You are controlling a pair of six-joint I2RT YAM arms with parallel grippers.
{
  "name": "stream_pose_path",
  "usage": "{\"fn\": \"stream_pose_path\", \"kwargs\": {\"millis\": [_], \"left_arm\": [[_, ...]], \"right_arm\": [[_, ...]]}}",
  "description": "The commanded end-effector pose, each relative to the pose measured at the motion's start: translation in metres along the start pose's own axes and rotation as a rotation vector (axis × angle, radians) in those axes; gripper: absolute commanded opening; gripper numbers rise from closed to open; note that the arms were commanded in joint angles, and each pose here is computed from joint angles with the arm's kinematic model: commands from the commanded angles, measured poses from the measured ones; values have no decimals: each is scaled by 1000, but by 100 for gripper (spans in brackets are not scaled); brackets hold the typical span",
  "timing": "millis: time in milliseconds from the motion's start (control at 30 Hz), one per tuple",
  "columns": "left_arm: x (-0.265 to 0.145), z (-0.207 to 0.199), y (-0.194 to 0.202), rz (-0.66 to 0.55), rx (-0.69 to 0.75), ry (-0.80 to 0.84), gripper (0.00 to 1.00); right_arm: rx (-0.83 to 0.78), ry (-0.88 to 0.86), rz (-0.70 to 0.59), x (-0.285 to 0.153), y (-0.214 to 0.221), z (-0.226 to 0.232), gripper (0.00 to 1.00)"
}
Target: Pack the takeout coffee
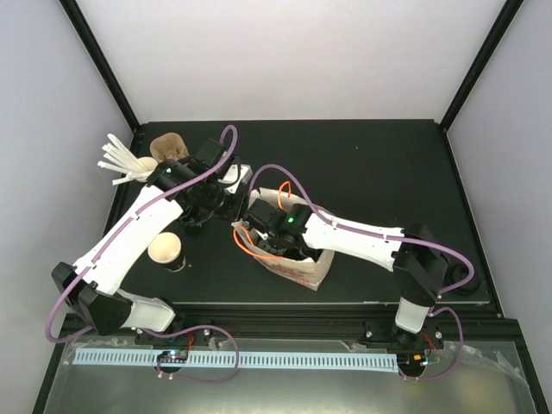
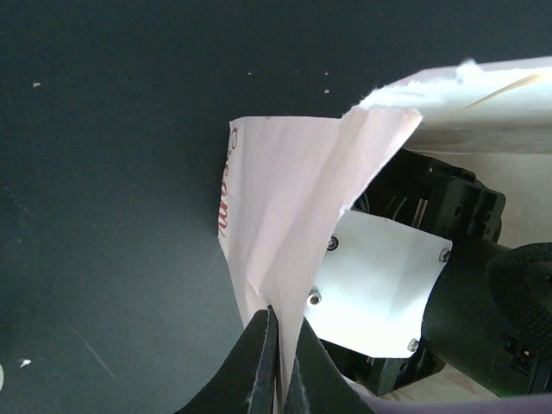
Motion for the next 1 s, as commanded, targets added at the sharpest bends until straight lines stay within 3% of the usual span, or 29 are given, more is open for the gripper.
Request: {"fn": "stream_pose_path", "kwargs": {"millis": [0,233,500,967], "left_arm": [[-9,-7,1,-13,14,39,5],[-12,-5,-2,-30,14,12,4],[-13,-8,-3,-40,25,33,4],[-11,-15,-9,-57,68,35,4]], "right_arm": [[-35,-26,340,64,61,14,50],[-27,-37,441,76,85,16,50],[17,-34,507,56,107,12,50],[30,36,398,1,64,-2,50]]}}
Point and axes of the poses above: each gripper's point midway between its finger pads, its own x axis out along the fingers, its own z axis along the line the jaws close on, y = z × x, the point moved 7 cm from there along -x, back along the fingers, and after that the axes turned 2 degrees about x, right-handed, at the moved point
